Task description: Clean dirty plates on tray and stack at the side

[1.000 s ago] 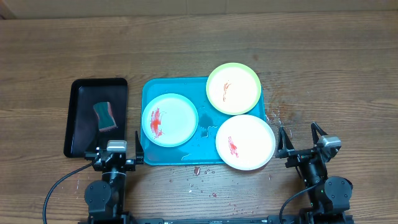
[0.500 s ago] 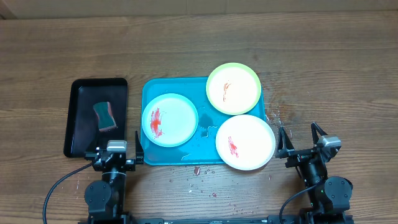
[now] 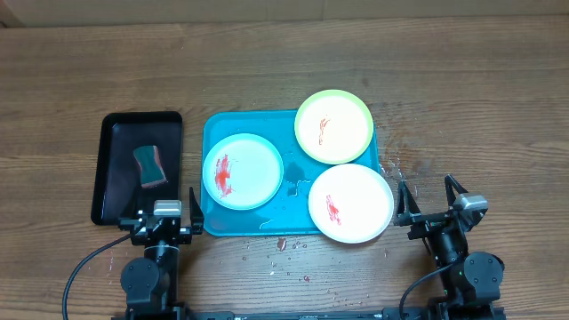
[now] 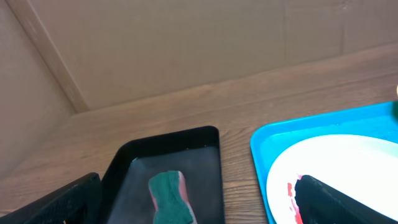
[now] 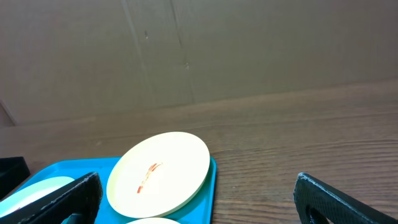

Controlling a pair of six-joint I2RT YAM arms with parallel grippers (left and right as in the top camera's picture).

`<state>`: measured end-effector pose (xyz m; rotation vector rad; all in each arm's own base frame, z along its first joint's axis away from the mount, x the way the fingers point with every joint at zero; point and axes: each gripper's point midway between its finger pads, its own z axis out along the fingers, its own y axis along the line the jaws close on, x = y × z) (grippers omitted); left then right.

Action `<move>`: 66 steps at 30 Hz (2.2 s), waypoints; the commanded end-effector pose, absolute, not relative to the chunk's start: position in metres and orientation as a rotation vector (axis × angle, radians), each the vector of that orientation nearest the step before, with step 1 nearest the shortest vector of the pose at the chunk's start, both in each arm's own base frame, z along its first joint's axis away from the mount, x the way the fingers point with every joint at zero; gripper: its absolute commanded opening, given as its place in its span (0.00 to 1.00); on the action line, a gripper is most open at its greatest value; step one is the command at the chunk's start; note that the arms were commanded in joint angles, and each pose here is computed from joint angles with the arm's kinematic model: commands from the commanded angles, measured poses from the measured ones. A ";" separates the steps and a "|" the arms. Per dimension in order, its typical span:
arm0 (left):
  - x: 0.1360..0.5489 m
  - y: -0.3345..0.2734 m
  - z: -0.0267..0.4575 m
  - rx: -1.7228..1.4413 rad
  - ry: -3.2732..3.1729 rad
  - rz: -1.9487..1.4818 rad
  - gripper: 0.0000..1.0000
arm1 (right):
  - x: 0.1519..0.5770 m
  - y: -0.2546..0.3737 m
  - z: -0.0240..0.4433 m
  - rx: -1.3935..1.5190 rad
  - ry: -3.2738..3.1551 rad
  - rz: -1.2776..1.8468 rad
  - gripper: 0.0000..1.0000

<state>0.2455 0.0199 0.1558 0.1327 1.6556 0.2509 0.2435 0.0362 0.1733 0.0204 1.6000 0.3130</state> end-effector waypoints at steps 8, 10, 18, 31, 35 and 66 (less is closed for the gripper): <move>0.245 0.000 0.163 0.049 1.637 0.000 1.00 | 0.242 0.039 0.182 -0.006 1.579 0.320 1.00; 0.243 -0.004 0.179 0.062 1.610 -0.021 1.00 | 0.240 0.041 0.194 -0.017 1.554 0.326 1.00; 0.228 -0.007 0.227 0.056 1.741 -0.048 1.00 | 0.229 0.065 0.243 -0.137 1.539 0.438 1.00; 0.279 -0.008 0.298 -0.015 2.173 -0.149 1.00 | 0.270 0.092 0.315 -0.190 1.869 0.611 1.00; 0.299 -0.020 0.298 -0.012 2.424 -0.263 1.00 | 0.290 0.093 0.315 -0.136 2.089 0.641 1.00; 0.350 0.086 0.245 -0.592 2.805 0.127 0.97 | 0.365 0.254 0.098 -0.026 2.791 0.444 0.55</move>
